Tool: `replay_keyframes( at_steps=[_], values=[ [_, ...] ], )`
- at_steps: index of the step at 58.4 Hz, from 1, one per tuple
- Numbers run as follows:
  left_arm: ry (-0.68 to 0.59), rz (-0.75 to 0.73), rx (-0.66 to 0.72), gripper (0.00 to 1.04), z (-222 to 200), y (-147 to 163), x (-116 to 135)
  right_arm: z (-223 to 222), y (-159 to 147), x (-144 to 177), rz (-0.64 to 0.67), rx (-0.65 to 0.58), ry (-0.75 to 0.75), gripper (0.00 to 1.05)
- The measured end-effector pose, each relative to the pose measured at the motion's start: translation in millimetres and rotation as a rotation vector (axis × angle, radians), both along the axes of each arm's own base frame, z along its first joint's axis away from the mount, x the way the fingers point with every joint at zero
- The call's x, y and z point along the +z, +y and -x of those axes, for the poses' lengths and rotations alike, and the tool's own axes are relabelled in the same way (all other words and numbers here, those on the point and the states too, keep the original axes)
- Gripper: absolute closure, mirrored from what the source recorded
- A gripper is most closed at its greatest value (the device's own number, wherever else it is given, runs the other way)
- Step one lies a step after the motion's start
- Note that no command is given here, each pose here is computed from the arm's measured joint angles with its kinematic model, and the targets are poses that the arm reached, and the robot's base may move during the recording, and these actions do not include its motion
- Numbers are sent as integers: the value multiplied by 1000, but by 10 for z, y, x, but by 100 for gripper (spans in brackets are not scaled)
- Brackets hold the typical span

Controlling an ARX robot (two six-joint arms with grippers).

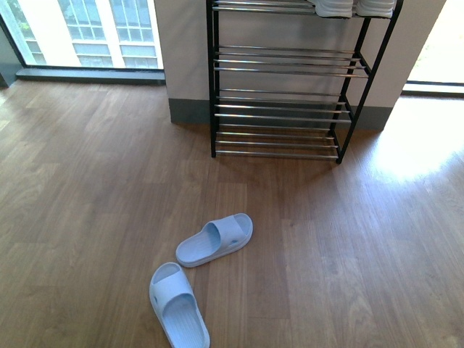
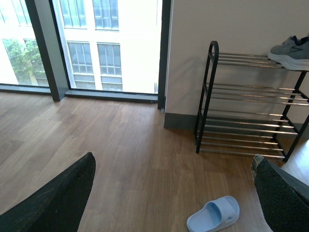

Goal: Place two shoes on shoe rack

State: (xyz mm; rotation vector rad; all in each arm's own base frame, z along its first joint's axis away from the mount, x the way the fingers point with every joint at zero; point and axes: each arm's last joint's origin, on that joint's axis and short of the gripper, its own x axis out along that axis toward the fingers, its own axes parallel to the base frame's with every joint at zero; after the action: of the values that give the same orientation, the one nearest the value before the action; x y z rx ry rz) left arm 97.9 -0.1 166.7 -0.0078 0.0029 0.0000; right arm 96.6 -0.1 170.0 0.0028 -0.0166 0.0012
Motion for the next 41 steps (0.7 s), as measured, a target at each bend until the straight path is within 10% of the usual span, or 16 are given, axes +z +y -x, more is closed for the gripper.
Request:
replay_keyframes(
  at_steps=[41],
  values=[
    [0, 0, -2, 9, 0, 0, 1, -1, -1, -1, 0, -3, 1, 9]
  ],
)
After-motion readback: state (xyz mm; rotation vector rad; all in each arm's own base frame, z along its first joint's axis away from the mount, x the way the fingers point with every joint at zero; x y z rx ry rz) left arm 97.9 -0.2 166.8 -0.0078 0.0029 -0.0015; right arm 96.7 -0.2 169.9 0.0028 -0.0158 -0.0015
